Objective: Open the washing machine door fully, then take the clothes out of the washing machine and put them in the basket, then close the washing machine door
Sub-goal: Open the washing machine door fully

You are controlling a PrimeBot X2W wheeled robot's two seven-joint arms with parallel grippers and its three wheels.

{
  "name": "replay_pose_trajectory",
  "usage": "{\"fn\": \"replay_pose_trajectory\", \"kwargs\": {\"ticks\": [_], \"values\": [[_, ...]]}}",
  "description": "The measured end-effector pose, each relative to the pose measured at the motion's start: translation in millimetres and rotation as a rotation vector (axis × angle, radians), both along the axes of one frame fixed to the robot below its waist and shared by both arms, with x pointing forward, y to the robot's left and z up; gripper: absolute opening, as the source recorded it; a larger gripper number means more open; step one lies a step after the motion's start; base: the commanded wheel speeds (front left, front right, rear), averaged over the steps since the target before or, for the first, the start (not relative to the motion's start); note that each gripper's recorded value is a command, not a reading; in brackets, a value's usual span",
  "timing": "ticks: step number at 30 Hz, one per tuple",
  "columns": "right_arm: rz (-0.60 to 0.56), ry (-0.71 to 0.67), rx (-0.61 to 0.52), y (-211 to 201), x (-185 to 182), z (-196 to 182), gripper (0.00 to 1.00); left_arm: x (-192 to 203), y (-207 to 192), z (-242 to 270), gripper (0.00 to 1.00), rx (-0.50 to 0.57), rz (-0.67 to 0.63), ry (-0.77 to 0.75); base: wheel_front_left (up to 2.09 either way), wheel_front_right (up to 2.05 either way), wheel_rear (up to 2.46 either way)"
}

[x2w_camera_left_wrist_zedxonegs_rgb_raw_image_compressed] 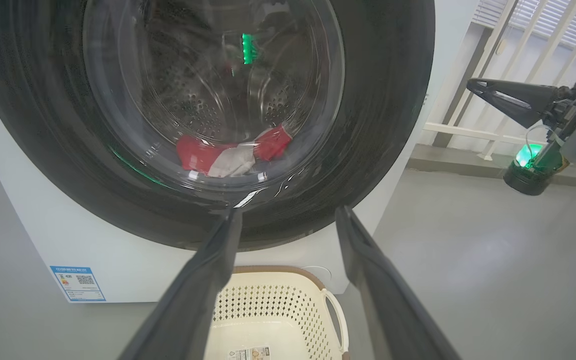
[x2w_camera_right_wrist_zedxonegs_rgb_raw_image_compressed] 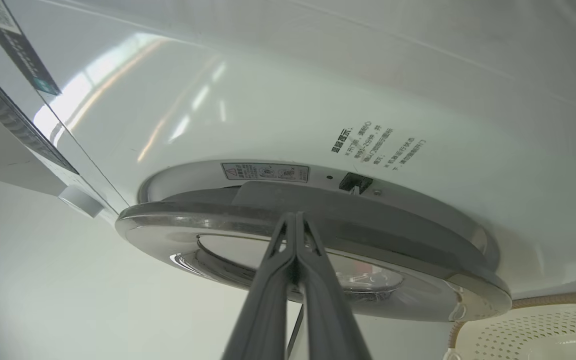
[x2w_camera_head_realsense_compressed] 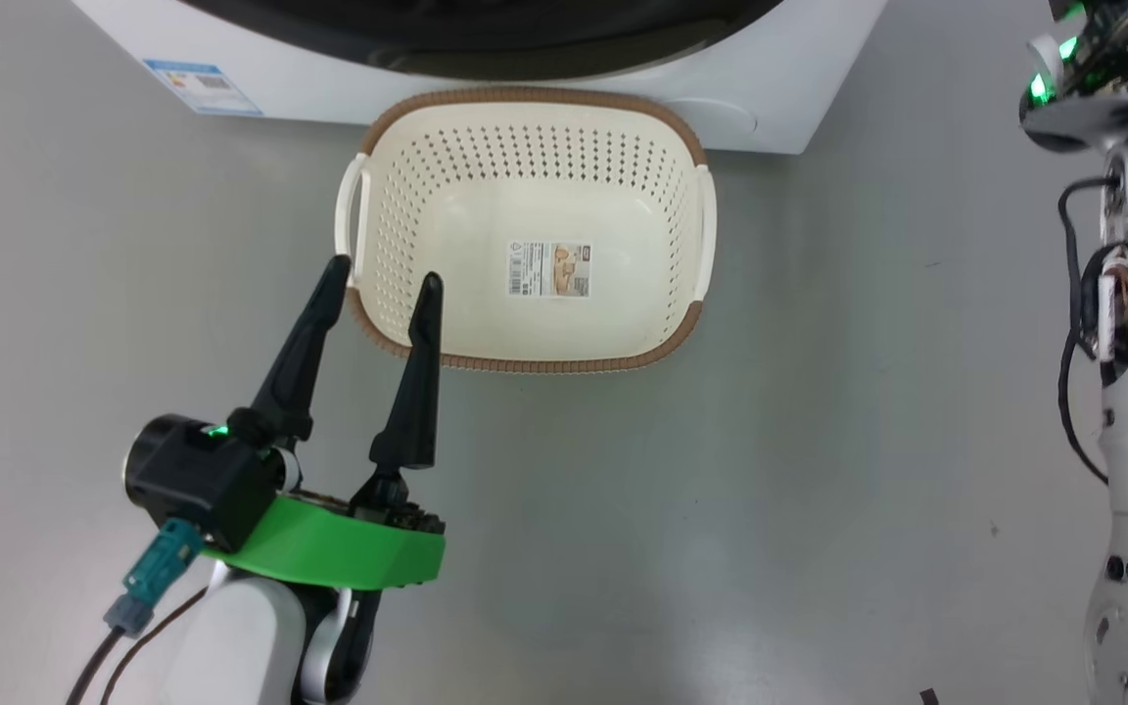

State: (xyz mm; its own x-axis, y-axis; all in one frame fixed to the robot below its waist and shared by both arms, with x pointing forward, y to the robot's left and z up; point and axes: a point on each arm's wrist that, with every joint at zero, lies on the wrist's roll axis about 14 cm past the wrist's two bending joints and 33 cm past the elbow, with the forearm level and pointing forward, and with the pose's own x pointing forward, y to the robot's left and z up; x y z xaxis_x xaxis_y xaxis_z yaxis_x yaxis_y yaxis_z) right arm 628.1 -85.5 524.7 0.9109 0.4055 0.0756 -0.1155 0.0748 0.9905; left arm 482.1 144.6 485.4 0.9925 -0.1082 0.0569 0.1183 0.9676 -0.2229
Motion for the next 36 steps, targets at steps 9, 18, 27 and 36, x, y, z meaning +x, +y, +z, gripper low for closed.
{"fn": "replay_pose_trajectory", "kwargs": {"ticks": [9, 18, 27, 36], "values": [[0.144, -0.002, 0.060, 28.6, 27.5, 6.9, 0.00, 7.0, -1.9, -16.3, 1.00, 0.012, -0.011, 0.032, 0.00, 0.00, 0.00], [0.250, 0.032, 0.096, 42.6, 49.0, 2.5, 0.00, 10.9, 0.6, -31.9, 1.00, 0.020, -0.008, 0.065, 0.00, 0.00, 0.00], [0.358, 0.047, 0.110, 57.3, 60.1, -3.0, 0.00, 18.7, 5.3, -42.6, 1.00, 0.030, 0.001, 0.081, 0.00, 0.00, 0.00], [0.449, 0.041, 0.067, 68.4, 55.0, -3.1, 0.00, 20.5, 7.1, -47.5, 1.00, 0.032, 0.009, 0.092, 0.00, 0.00, 0.00]]}}
